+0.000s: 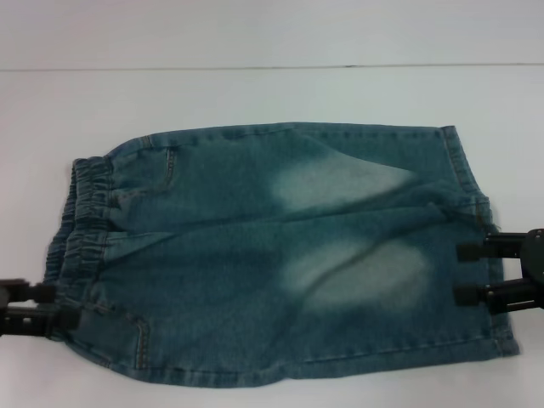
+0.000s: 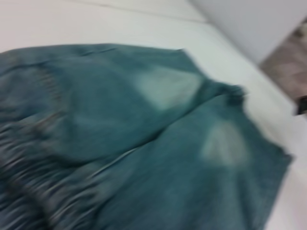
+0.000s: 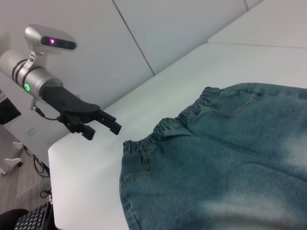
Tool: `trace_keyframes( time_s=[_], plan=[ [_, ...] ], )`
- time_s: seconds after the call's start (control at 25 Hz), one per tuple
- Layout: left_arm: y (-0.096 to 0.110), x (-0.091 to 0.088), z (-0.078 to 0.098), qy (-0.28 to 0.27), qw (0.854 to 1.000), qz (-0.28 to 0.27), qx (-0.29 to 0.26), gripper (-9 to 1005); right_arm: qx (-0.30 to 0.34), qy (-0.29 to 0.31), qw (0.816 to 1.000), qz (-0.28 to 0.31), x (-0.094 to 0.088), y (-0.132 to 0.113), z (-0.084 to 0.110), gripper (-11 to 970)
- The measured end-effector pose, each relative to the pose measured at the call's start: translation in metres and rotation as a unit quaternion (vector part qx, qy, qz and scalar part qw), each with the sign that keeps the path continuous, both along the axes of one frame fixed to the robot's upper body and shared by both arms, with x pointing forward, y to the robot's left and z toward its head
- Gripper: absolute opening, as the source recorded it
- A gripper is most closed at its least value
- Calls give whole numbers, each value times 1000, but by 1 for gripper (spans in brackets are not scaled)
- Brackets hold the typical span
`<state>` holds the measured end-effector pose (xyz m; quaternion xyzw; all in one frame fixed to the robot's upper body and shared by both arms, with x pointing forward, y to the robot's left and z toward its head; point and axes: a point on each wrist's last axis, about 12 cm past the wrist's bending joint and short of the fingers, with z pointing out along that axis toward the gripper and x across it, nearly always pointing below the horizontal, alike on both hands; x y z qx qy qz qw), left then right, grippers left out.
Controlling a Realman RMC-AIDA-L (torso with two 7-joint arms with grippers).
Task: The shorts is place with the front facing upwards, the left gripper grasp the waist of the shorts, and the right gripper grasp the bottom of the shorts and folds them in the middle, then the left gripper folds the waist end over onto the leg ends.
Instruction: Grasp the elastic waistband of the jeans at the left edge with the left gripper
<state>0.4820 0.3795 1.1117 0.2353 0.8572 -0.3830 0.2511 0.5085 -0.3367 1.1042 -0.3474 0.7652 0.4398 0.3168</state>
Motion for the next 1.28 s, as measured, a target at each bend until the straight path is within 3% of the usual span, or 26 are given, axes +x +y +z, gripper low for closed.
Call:
trace_keyframes(
  time_s=[0.24, 0.76, 1.28],
  plan=[
    [18, 0, -10, 16, 997, 48, 56, 903, 1, 1, 1000, 1, 0, 1, 0, 931],
    [9, 4, -25, 30, 994, 53, 95, 902, 4, 4, 1000, 2, 0, 4, -1, 925],
    [1, 4, -22, 10, 993, 42, 107, 584, 3, 2, 1000, 2, 1, 4, -1, 910]
  ],
)
